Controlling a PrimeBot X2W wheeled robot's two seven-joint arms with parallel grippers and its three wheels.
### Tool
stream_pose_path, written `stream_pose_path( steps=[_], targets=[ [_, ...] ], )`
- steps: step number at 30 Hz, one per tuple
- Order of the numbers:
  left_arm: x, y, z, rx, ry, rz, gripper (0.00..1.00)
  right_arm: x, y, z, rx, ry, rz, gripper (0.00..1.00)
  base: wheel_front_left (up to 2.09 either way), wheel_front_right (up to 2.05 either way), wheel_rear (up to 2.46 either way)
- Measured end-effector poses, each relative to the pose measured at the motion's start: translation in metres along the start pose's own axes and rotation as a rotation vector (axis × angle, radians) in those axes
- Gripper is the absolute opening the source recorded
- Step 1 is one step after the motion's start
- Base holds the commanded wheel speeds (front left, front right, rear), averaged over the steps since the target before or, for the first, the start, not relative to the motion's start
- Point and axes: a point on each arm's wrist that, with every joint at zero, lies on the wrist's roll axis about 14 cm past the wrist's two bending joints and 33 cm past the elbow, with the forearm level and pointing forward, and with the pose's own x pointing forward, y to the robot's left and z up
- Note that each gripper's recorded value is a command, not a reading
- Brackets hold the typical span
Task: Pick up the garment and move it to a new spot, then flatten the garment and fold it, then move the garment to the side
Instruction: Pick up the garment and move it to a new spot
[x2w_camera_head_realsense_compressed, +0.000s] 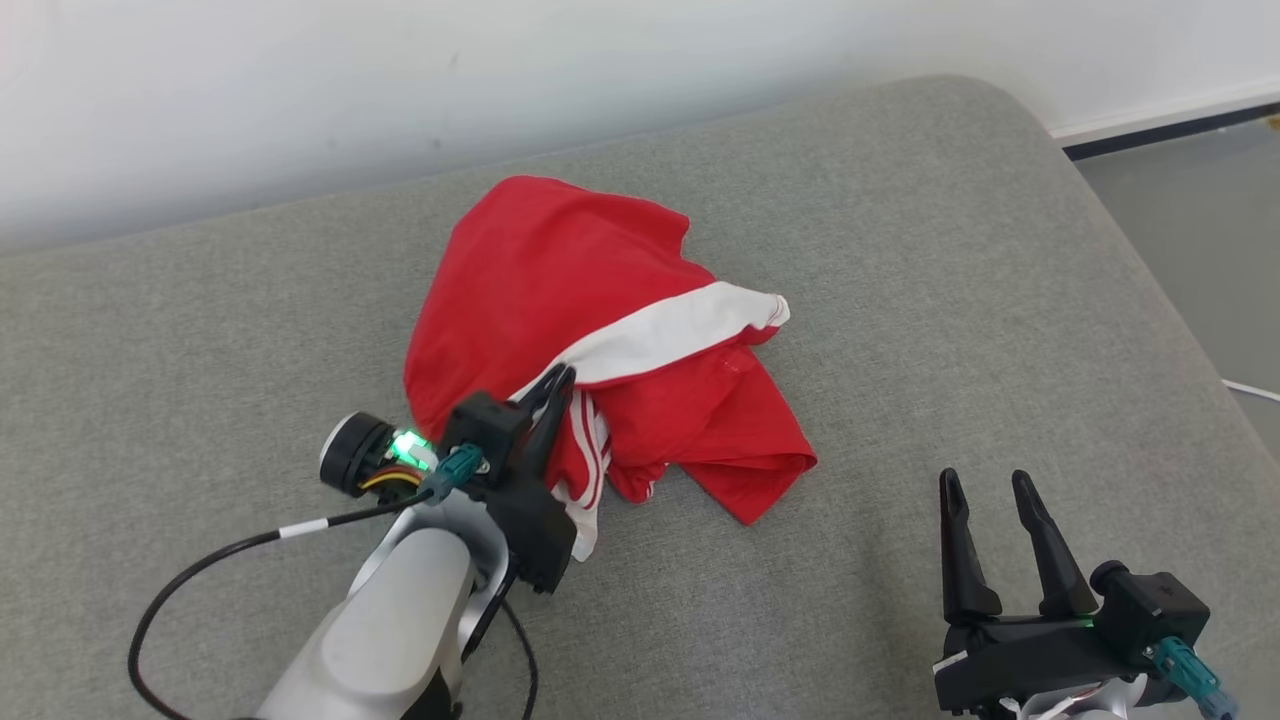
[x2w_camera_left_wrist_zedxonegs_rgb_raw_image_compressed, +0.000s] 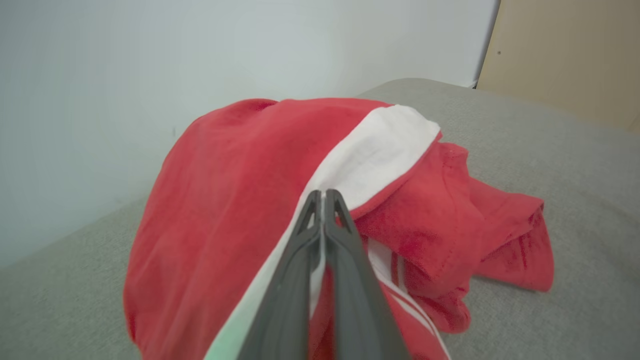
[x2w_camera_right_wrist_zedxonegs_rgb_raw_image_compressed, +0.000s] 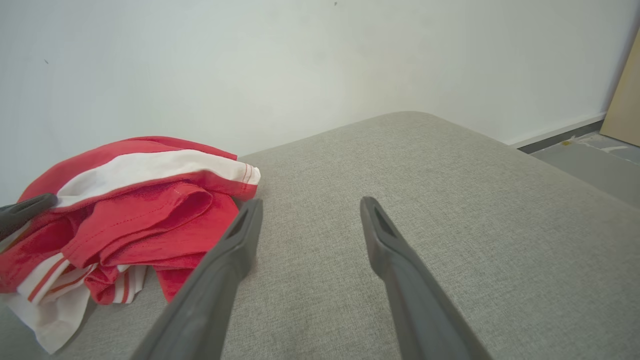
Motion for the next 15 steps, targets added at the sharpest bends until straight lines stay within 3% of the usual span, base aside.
stream_pose_path(
  steps=[8, 15],
  targets=[
    [0.002, 0.006, 0.035, -0.021, -0.093, 0.019, 0.00, 0.002, 0.006, 0.000, 0.006, -0.003, 0.018, 1.00, 0.00, 0.00, 0.00],
    [0.006, 0.011, 0.150, 0.123, -0.357, -0.024, 0.00, 0.001, 0.012, 0.000, 0.016, -0.004, 0.035, 1.00, 0.00, 0.00, 0.00]
  ],
)
